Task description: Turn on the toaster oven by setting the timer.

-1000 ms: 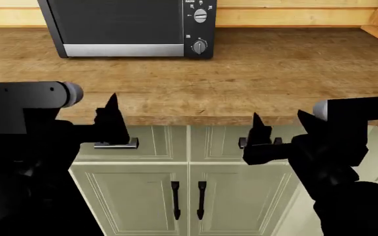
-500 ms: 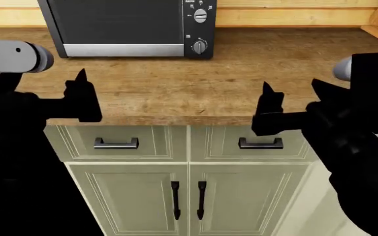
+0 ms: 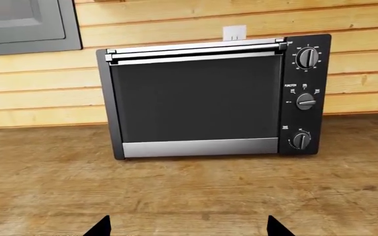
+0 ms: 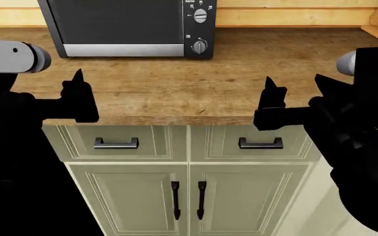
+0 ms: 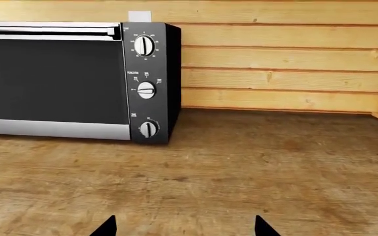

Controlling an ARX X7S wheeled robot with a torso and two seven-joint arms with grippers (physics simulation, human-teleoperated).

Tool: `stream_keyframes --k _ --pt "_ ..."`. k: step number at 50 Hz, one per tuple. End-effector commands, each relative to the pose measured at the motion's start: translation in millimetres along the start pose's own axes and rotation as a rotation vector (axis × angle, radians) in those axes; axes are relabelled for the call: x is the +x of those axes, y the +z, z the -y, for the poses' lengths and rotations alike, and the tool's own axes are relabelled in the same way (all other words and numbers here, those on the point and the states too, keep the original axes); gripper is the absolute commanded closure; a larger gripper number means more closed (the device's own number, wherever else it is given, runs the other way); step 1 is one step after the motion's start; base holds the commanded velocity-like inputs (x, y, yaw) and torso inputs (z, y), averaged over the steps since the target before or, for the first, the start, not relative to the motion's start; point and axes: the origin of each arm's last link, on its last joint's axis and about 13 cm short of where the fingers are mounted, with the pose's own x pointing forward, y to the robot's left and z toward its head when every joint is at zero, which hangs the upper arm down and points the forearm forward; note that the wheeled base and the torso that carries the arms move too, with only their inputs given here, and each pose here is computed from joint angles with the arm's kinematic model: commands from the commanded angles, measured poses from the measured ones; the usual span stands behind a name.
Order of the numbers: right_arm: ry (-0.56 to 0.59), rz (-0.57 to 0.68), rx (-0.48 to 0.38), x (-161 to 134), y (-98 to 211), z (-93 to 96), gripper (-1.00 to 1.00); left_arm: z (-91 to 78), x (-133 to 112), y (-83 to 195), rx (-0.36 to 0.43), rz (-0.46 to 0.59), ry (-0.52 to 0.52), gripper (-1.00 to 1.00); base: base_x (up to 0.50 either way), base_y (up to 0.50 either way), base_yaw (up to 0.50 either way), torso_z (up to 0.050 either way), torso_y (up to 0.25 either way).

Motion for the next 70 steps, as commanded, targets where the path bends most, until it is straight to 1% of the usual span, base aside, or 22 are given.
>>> stream_keyframes --k 1,8,11,14,38,70 --pt "0.0 0.006 -0.017 0.8 -0.4 -0.6 -1.0 -0.2 -1.1 -1.9 -0.004 -0.008 0.003 -1.0 0.0 0.0 0.0 0.0 0.0" --pt "0.008 0.008 -0.015 1.1 0.0 -0.2 -1.0 0.9 0.9 -2.1 -0.008 -0.012 0.002 -1.0 0.0 0.0 0.0 0.0 0.0" --pt "0.022 0.005 0.005 1.4 0.2 0.2 -1.0 0.9 1.3 -2.3 -0.011 -0.015 0.002 -1.0 0.0 0.0 0.0 0.0 0.0" --pt "0.025 0.008 0.008 2.1 0.4 0.4 -1.0 0.5 0.3 -2.6 -0.011 -0.015 0.002 -1.0 0.21 0.07 0.0 0.0 0.0" --pt "0.033 0.005 0.017 3.7 -0.4 0.1 -1.0 0.2 1.9 -3.2 -0.011 -0.018 0.008 -1.0 0.37 0.19 0.0 0.0 0.0" --pt "0.036 0.004 0.019 0.0 -0.6 -1.0 -1.0 0.4 2.3 -3.7 -0.012 -0.019 0.007 -1.0 0.46 0.0 0.0 0.0 0.001"
